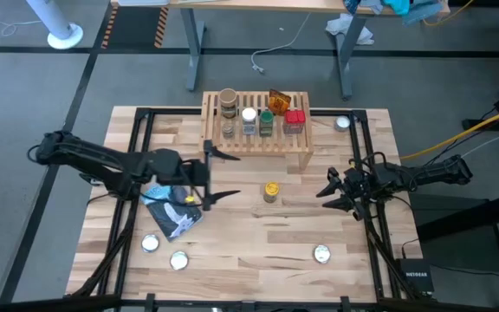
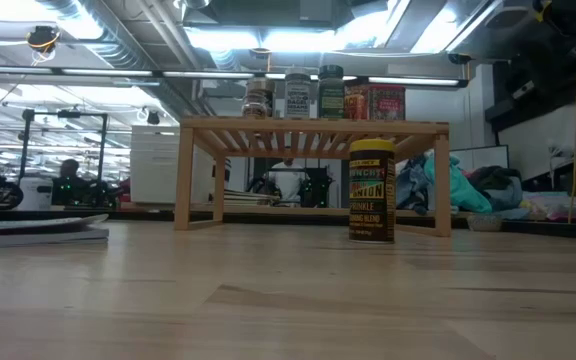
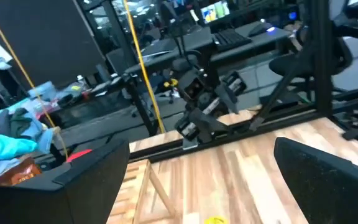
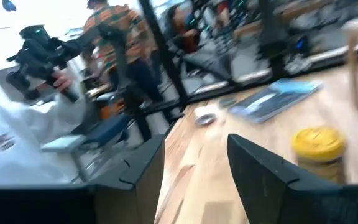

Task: Shelf spices
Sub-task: Remove the red seasoning can from the shelf

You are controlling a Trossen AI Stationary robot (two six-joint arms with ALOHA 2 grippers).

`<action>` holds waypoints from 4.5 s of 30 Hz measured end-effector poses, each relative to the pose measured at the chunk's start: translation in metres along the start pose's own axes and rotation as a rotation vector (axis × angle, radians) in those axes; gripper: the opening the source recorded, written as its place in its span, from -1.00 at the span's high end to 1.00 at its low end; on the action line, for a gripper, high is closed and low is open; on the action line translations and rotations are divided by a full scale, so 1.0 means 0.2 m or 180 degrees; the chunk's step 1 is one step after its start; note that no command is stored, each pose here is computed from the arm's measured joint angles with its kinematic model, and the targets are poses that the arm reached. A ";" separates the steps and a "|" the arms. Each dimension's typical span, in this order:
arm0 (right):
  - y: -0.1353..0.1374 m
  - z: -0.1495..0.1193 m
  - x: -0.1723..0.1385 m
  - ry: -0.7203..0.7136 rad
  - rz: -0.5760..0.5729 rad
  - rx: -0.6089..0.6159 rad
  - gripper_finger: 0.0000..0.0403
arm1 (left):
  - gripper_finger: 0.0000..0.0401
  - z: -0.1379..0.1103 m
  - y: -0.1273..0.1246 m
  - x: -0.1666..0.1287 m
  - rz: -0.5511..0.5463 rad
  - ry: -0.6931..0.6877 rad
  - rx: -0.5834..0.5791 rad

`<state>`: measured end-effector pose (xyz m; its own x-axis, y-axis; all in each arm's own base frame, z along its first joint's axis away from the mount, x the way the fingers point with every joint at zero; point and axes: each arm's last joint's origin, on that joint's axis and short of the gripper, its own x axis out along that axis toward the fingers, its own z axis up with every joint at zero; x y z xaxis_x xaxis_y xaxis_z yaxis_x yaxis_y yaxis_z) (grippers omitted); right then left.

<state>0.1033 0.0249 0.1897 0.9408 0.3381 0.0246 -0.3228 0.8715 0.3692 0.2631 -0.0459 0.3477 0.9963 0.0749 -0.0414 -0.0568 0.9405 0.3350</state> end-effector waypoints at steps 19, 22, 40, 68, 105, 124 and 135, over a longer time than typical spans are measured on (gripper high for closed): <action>0.03 0.17 -0.03 -0.1356 -0.0349 -0.0047 0.10 | -0.96 0.11 0.06 -0.46 -0.0091 0.0174 -0.0478; 0.03 0.17 -0.03 -0.1314 -0.0272 -0.0063 0.10 | -0.96 0.11 0.06 -0.48 -0.0146 0.0199 -0.0751; 0.04 0.13 -0.02 -0.0954 0.0023 -0.0209 0.10 | -0.96 -0.06 0.05 -0.51 0.0485 0.1277 -0.1016; 0.00 0.08 -0.01 -0.0741 -0.0588 -0.0318 0.10 | -0.96 -0.11 0.18 -0.47 0.1194 0.1412 -0.0870; -0.19 0.41 0.16 0.0626 -0.3045 -0.2114 0.10 | -0.96 -0.11 0.18 -0.47 0.1263 0.1362 -0.1165; -0.26 0.50 0.19 0.0877 -0.2860 -0.1796 0.10 | -0.96 -0.11 0.18 -0.47 0.1260 0.1364 -0.1165; -0.19 0.55 0.09 0.0629 -0.3207 -0.1969 0.10 | -0.96 -0.11 0.18 -0.47 0.1259 0.1365 -0.1164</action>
<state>0.1440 -0.0414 0.2784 0.7844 -0.5929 -0.1822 0.5041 0.7805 -0.3699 0.1657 -0.0112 0.3435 0.7871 0.4894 -0.3755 -0.5041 0.8611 0.0656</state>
